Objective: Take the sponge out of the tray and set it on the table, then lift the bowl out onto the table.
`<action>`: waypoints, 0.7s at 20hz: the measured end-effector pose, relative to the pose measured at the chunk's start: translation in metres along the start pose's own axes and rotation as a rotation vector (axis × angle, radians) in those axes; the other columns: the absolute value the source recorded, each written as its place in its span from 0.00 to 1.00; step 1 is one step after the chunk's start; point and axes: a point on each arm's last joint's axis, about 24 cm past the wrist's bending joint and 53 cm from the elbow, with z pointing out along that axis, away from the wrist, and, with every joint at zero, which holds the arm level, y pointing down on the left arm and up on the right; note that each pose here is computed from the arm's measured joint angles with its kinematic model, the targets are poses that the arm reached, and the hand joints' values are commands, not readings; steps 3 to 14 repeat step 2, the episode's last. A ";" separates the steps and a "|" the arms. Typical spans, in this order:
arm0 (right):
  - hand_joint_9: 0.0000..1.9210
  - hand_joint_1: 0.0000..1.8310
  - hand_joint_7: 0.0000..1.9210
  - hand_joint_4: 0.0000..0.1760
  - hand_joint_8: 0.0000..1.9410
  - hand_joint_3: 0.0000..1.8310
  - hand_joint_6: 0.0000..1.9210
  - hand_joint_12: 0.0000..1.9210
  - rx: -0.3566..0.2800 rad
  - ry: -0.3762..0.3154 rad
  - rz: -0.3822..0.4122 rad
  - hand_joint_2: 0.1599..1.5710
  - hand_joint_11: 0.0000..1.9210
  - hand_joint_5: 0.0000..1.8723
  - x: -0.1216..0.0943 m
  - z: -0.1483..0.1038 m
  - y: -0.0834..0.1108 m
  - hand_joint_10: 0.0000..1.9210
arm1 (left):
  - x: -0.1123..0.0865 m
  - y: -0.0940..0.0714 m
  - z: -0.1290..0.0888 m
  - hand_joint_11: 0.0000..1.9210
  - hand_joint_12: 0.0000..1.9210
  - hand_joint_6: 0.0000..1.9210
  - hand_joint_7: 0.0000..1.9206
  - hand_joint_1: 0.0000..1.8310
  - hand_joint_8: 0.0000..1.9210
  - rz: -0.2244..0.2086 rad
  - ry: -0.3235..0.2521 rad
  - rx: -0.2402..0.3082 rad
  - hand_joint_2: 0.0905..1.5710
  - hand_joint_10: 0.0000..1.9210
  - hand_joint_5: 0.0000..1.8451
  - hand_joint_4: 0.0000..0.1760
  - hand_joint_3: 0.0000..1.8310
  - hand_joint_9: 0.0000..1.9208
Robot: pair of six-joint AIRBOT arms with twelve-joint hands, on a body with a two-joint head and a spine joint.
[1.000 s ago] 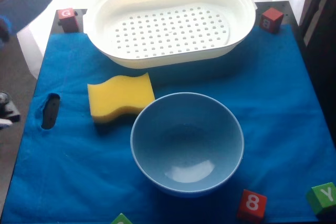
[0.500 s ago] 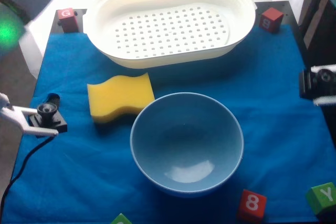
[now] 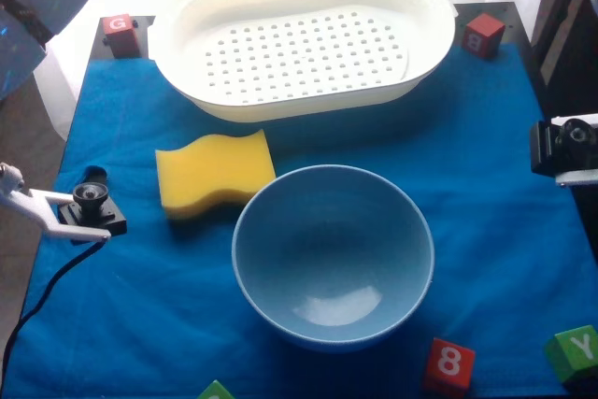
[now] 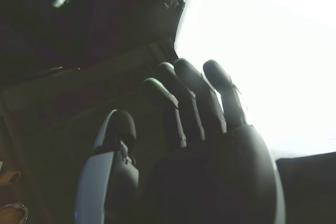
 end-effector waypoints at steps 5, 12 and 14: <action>0.40 0.32 0.54 0.00 0.26 0.00 0.30 0.86 0.002 0.000 0.001 0.73 0.30 0.49 0.000 0.000 0.000 0.67 | 0.000 0.001 0.000 0.11 0.88 0.68 0.40 0.25 0.77 -0.006 -0.007 -0.001 0.78 0.87 0.33 0.00 0.00 0.36; 0.40 0.32 0.54 0.00 0.26 0.00 0.30 0.86 0.002 0.000 0.001 0.73 0.30 0.49 0.000 0.000 0.000 0.67 | 0.000 0.001 0.000 0.11 0.88 0.68 0.40 0.25 0.77 -0.006 -0.007 -0.001 0.78 0.87 0.33 0.00 0.00 0.36; 0.40 0.32 0.54 0.00 0.26 0.00 0.30 0.86 0.002 0.000 0.001 0.73 0.30 0.49 0.000 0.000 0.000 0.67 | 0.000 0.001 0.000 0.11 0.88 0.68 0.40 0.25 0.77 -0.006 -0.007 -0.001 0.78 0.87 0.33 0.00 0.00 0.36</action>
